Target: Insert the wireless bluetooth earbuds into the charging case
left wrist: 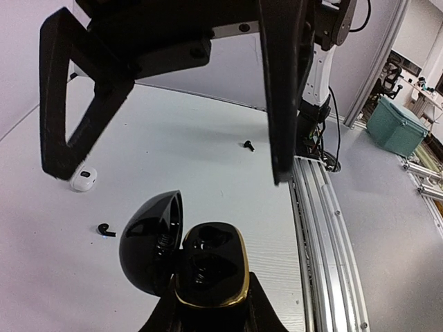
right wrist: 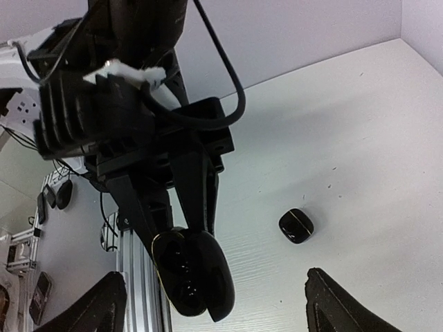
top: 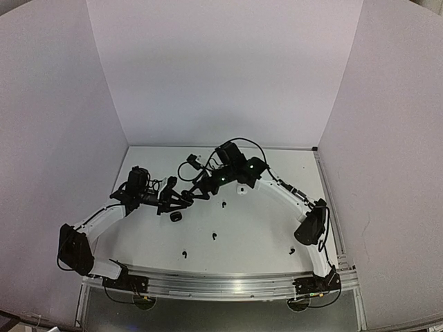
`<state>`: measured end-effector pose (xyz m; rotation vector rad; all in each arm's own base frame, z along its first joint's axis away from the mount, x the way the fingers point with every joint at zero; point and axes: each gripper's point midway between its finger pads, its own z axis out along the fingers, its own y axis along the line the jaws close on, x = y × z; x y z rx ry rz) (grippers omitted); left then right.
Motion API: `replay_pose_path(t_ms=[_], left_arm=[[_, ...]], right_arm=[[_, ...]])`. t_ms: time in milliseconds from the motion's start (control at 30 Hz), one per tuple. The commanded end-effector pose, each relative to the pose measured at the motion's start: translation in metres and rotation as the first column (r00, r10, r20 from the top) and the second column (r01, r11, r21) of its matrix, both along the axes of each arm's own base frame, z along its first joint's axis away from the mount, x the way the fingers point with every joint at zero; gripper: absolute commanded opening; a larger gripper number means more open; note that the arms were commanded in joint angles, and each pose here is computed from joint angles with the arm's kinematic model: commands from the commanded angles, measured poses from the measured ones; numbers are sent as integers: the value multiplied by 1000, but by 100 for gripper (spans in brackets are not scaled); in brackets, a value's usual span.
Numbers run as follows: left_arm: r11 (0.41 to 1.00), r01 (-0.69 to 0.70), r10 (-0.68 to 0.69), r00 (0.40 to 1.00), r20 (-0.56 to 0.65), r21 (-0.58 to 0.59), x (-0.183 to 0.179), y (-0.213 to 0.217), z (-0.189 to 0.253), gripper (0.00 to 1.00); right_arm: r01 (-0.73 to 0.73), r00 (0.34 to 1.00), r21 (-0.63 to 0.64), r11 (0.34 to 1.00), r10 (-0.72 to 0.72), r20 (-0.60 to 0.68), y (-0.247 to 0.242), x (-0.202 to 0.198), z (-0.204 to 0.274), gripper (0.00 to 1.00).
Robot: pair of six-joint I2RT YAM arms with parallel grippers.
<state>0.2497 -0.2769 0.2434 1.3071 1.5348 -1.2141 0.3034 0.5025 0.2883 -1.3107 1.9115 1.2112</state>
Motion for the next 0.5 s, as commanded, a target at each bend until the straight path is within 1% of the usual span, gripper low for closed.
replay_pose_path(t_ms=[0, 67, 100, 133, 167, 200, 233, 267, 300, 333, 367, 433, 467], left_arm=[[998, -28, 29, 999, 22, -49, 1, 2, 19, 0], [998, -36, 37, 999, 20, -53, 1, 2, 19, 0], [998, -41, 43, 999, 25, -55, 1, 2, 20, 0], [997, -47, 49, 999, 23, -56, 2, 3, 20, 0], [997, -53, 54, 998, 22, -57, 2, 3, 20, 0], [997, -57, 59, 998, 23, -59, 2, 3, 20, 0], [996, -61, 62, 998, 23, -62, 2, 3, 20, 0], [996, -64, 66, 998, 25, -65, 2, 3, 21, 0], [995, -68, 70, 997, 25, -66, 1, 4, 21, 0], [995, -73, 75, 997, 33, -71, 2, 4, 22, 0], [994, -77, 81, 996, 43, -77, 3, 4, 24, 0], [993, -87, 91, 995, 51, -83, 4, 5, 27, 0], [992, -89, 93, 994, 51, -85, 3, 5, 27, 0]], right_arm=[[173, 984, 47, 984, -170, -46, -13, 37, 31, 86], [298, 953, 33, 954, -295, -68, -26, 57, 38, 87], [382, 921, 19, 924, -380, -82, -37, 70, 40, 87], [474, 875, -12, 881, -472, -109, -52, 84, 36, 88], [573, 807, -54, 818, -575, -135, -72, 97, 29, 87], [678, 716, -92, 729, -684, -141, -98, 109, 25, 84], [758, 616, -151, 634, -773, -155, -126, 116, 10, 80], [823, 497, -225, 522, -853, -161, -160, 118, -9, 75], [857, 379, -314, 409, -913, -153, -195, 115, -35, 70], [872, 261, -394, 291, -957, -129, -229, 105, -57, 65], [867, 157, -462, 184, -983, -97, -260, 90, -74, 62], [820, 7, -572, 21, -1000, -26, -310, 58, -105, 58], [793, -26, -608, -30, -1000, 16, -326, 42, -114, 58]])
